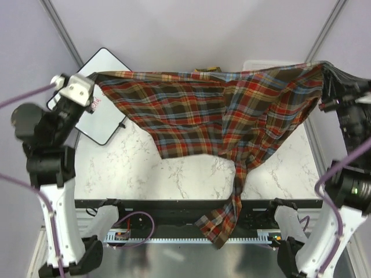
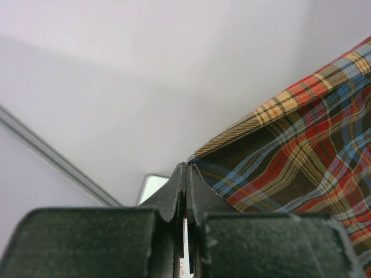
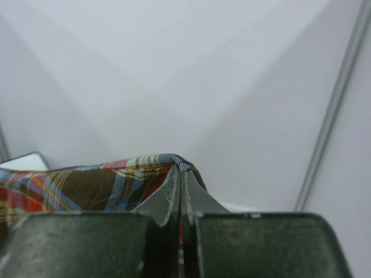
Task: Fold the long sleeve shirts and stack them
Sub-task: Flatten the shirt out
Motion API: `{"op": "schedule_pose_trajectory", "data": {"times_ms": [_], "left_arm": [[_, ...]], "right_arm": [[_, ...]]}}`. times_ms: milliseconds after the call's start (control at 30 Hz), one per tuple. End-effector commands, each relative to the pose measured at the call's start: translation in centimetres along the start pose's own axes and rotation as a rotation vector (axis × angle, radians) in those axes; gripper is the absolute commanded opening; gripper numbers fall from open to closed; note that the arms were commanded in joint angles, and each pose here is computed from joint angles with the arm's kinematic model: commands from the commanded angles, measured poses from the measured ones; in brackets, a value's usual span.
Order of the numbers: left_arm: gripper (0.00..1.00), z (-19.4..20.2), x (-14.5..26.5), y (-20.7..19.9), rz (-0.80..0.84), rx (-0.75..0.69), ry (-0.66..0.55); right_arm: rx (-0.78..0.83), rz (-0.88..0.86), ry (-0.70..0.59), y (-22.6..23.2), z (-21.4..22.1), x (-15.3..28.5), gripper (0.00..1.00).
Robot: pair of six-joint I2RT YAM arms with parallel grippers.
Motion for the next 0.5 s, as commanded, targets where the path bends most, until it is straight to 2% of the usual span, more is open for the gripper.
{"op": "schedule_pose_trajectory", "data": {"times_ms": [0,200,300,400,467], "left_arm": [[0.02,-6.6,6.5,0.1,-0.160,-0.089,-0.150],[0.02,-11.2,12.6,-0.8,-0.293,-0.147,-0.276],[0.02,-13.1,14.1,-0.2,-0.361,-0.163,-0.312],[0.02,-14.9,15.1,0.6,-0.421,-0.190,-0.340],[0.02,-14.9,14.1,1.6,-0.439,-0.197,-0.316]], "right_arm": [[0.189,0.204,-0.242,1.7,-6.4,5.4,0.00],[0.293,0.314,-0.453,5.1,-12.3,12.5,0.00],[0.315,0.336,-0.529,6.1,-14.6,14.6,0.00],[0.340,0.337,-0.550,6.0,-16.0,14.7,0.00],[0.353,0.305,-0.519,5.5,-15.8,13.3,0.00]]}}
Point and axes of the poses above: each gripper's point midway between its finger pads, its own x axis back along the fingers, its own y axis along the line the jaws close on, z = x × y, the point moved 8 cm from there along x, back along the fingers, and after that the axes turned 1 degree about -x, right-handed, at the moved point
